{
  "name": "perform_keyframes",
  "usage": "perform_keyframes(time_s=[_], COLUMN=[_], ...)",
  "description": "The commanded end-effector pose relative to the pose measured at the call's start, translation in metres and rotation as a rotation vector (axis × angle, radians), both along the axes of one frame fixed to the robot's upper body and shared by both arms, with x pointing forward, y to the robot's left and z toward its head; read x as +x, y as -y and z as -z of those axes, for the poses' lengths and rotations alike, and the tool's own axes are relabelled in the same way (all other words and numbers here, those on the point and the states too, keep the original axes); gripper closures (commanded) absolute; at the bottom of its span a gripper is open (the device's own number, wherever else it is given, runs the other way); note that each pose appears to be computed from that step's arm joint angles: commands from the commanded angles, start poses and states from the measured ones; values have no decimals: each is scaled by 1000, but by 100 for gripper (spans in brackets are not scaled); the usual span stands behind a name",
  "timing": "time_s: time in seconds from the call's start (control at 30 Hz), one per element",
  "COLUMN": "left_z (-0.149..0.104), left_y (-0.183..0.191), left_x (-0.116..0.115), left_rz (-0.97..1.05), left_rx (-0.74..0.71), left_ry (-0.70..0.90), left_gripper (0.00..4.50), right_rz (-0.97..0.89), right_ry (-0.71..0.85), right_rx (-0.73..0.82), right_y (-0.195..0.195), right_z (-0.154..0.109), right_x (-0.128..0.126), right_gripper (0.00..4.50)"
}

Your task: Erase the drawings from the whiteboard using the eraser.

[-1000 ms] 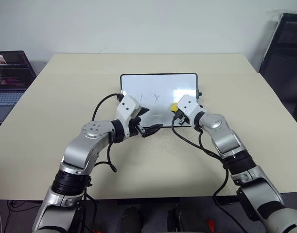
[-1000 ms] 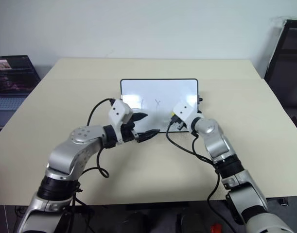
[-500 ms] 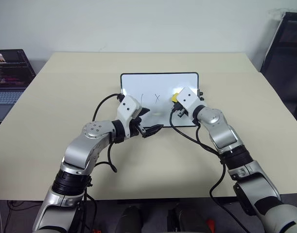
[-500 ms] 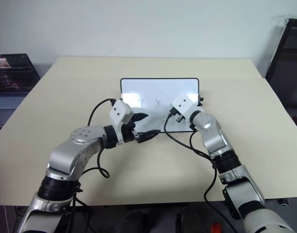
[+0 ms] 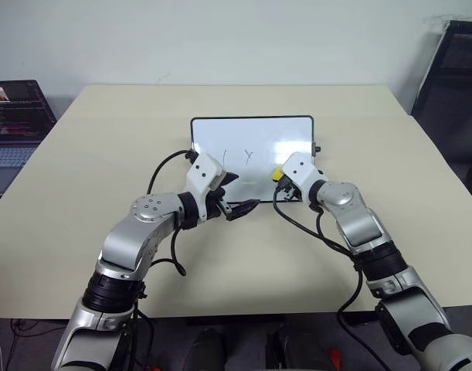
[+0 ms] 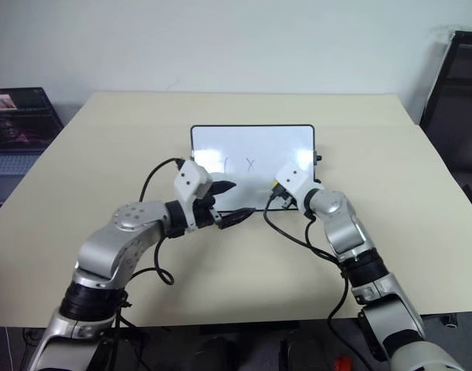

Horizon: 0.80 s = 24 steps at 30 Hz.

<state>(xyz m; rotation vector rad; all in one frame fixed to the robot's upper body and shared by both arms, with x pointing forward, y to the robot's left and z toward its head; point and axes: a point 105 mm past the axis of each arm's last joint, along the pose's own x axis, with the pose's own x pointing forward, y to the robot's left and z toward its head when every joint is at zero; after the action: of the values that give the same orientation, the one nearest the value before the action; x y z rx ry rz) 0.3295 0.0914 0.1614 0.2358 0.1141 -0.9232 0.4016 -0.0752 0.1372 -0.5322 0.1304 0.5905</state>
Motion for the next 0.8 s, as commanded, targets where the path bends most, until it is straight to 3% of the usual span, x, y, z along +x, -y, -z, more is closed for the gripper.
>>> perform_keyframes(time_s=[0.03, 0.33, 0.57, 0.8], left_z=[-10, -9, -9, -8], left_y=[2, 3, 1, 1], left_x=[-3, -5, -4, -4], left_rz=[11, 11, 1, -1], left_rx=[-7, -7, -8, -12], left_ry=[51, 52, 53, 52], left_gripper=[0, 0, 0, 0], right_rz=[101, 157, -27, 31], right_ry=[58, 118, -34, 59], right_rx=[74, 78, -76, 1], right_y=[15, 22, 9, 15], right_z=[-21, -30, 6, -16], right_x=[13, 22, -6, -1], right_gripper=[330, 330, 330, 330])
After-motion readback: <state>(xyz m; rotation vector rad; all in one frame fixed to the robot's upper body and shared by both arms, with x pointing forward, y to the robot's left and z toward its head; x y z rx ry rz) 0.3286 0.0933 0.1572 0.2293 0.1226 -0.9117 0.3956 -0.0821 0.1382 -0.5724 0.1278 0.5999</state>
